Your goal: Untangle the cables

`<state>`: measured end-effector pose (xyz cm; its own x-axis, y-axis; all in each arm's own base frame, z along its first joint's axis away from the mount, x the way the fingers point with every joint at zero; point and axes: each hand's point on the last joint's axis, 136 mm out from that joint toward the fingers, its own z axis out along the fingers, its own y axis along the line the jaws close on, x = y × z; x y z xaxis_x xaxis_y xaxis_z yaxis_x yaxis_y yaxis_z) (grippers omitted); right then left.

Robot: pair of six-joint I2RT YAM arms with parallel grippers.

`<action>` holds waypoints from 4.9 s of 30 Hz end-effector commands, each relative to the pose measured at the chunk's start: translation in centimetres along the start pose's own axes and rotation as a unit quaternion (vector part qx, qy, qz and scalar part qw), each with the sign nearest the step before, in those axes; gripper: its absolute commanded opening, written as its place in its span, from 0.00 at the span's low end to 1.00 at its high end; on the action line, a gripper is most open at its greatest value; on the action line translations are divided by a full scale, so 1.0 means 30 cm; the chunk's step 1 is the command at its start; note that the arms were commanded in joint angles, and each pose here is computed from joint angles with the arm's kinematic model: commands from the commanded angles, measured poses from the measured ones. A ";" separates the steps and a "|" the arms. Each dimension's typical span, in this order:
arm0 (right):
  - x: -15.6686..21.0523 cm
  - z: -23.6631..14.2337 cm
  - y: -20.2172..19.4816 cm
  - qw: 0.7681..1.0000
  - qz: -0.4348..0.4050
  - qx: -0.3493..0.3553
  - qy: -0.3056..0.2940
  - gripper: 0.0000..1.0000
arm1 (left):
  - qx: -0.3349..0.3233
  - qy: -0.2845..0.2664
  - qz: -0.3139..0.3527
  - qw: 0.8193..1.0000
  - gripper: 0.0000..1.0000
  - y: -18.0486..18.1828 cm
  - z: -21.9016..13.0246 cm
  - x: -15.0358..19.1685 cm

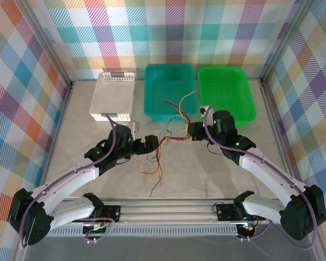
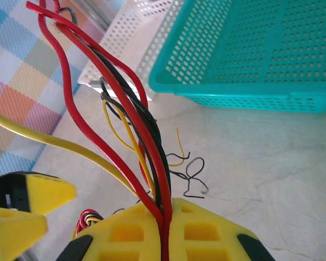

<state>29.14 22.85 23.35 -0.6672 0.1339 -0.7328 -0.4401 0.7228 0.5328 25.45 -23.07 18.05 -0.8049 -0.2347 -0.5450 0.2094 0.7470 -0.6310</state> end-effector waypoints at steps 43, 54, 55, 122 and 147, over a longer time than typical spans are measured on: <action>-0.107 -0.112 -0.140 0.932 0.310 0.033 -0.184 0.00 | 0.125 0.047 0.130 0.982 0.00 -0.220 -0.018 0.180; -0.074 -0.178 -0.190 0.940 0.274 0.110 -0.171 0.06 | 0.142 0.048 0.096 0.984 0.00 -0.315 -0.032 0.117; -0.075 -0.184 -0.187 0.942 0.269 0.110 -0.170 0.08 | 0.146 0.050 0.092 0.984 0.00 -0.330 -0.032 0.111; 0.338 -0.088 0.187 0.980 -0.004 -0.196 0.037 0.54 | 0.121 0.136 0.002 0.983 0.00 -0.408 0.207 0.023; 0.325 -0.063 0.179 0.982 -0.005 -0.186 0.033 0.33 | 0.142 0.141 0.006 0.980 0.00 -0.418 0.170 0.034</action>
<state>18.66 26.40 18.45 -0.7253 0.0566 -0.6861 -0.5992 0.4389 0.6696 24.98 -35.93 20.15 -0.9335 -0.0091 -0.3583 0.2835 0.5931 -0.7536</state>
